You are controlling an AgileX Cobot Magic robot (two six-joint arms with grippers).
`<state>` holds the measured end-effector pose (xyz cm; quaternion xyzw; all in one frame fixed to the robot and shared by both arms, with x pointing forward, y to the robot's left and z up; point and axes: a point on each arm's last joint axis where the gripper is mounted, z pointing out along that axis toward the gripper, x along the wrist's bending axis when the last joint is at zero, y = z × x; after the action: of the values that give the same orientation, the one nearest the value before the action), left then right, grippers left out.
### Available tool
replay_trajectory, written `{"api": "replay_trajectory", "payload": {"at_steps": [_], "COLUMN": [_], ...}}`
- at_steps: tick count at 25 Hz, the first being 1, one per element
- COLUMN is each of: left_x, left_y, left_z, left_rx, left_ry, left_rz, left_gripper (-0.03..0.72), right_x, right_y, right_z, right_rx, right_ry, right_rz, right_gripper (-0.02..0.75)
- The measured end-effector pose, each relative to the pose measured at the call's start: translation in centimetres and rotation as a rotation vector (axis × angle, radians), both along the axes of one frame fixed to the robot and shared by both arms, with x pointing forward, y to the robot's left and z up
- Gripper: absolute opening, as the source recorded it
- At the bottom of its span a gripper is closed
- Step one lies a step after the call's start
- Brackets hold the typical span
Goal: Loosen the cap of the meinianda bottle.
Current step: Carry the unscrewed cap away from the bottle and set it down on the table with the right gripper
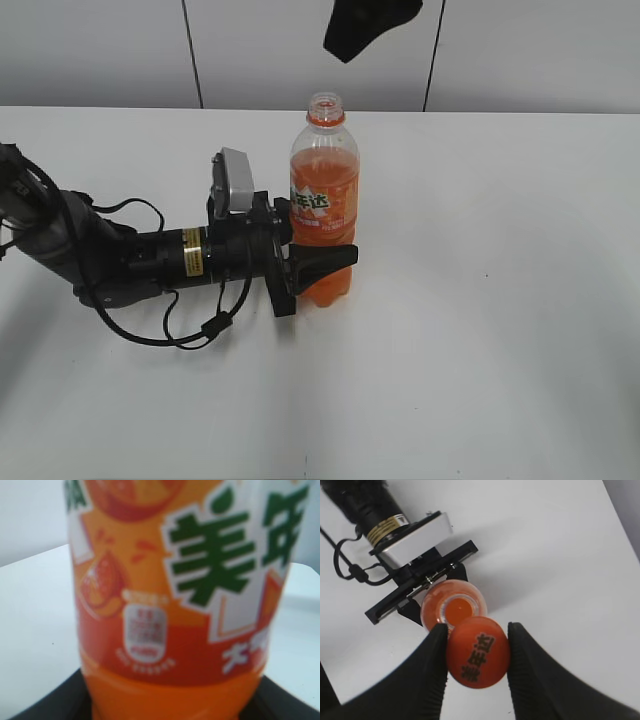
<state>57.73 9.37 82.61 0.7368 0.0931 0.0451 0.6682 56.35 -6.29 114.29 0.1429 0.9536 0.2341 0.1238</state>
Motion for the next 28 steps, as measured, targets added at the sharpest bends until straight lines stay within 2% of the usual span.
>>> {"api": "replay_trajectory", "payload": {"at_steps": [5,10,15,20,28], "left_x": [0.0,0.0,0.0,0.0,0.0], "left_y": [0.0,0.0,0.0,0.0,0.0], "left_z": [0.0,0.0,0.0,0.0,0.0], "left_rx": [0.000,0.000,0.000,0.000,0.001], "left_ry": [0.000,0.000,0.000,0.000,0.000], "left_rz": [0.000,0.000,0.000,-0.001,-0.002], "left_gripper": [0.389,0.389,0.389,0.389,0.389], "right_x": [2.4,4.2,5.1,5.2,6.1], "right_y": [-3.8,-7.9,-11.5,-13.9,-15.4], "right_z": [-0.5,-3.0,-8.2,-13.8,-22.8], "right_rx": [0.094,0.085,0.059,0.077,-0.056], "right_ry": [0.140,0.242,0.315,0.304,0.402], "right_rz": [-0.395,-0.615,-0.763,-0.877,-0.949], "right_gripper": [0.272,0.272,0.272,0.272,0.272]}}
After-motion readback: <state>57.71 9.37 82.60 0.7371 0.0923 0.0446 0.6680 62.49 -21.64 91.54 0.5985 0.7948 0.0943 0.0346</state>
